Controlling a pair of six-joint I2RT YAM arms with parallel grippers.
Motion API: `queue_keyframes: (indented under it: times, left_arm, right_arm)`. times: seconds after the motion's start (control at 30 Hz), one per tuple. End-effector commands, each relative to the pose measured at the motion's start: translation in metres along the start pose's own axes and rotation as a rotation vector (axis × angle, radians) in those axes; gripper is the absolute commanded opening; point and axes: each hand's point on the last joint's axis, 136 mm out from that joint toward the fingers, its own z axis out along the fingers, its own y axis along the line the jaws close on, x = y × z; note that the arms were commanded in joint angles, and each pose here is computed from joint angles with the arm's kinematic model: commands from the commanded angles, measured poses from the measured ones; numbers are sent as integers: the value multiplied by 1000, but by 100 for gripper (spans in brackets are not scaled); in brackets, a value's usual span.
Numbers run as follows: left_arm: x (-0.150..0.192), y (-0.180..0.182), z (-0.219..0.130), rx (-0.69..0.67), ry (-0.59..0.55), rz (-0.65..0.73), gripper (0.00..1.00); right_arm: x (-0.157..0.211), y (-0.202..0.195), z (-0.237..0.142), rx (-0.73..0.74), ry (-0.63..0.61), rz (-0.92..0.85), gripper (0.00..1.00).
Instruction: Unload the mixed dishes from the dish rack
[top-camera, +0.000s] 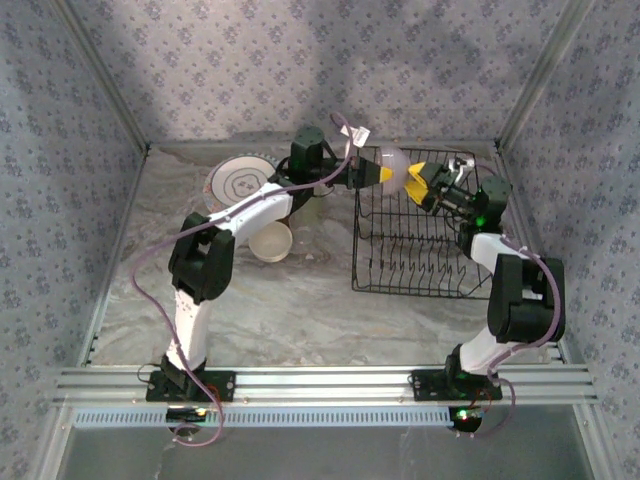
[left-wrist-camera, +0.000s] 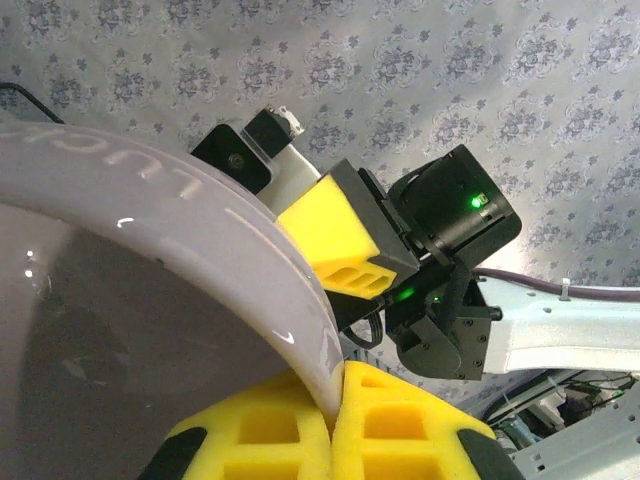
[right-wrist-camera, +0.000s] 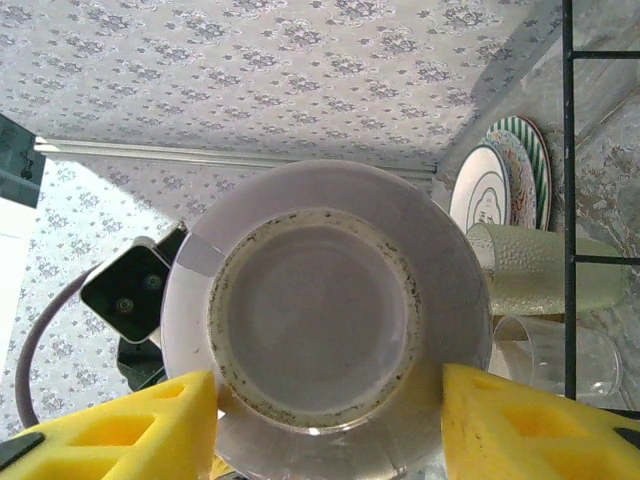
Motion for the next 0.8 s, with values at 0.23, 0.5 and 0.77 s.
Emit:
queue_keyframes:
  times: [0.23, 0.5, 0.77]
  left_arm:
    - [-5, -7, 10, 33, -8, 26, 0]
    - [-8, -6, 8, 18, -21, 22, 0]
    - [-26, -15, -2, 6, -61, 38, 0]
  right_arm:
    - [5, 19, 3, -54, 29, -86, 39]
    - [-3, 22, -6, -46, -1, -94, 61]
    - [9, 26, -14, 51, 5, -170, 100]
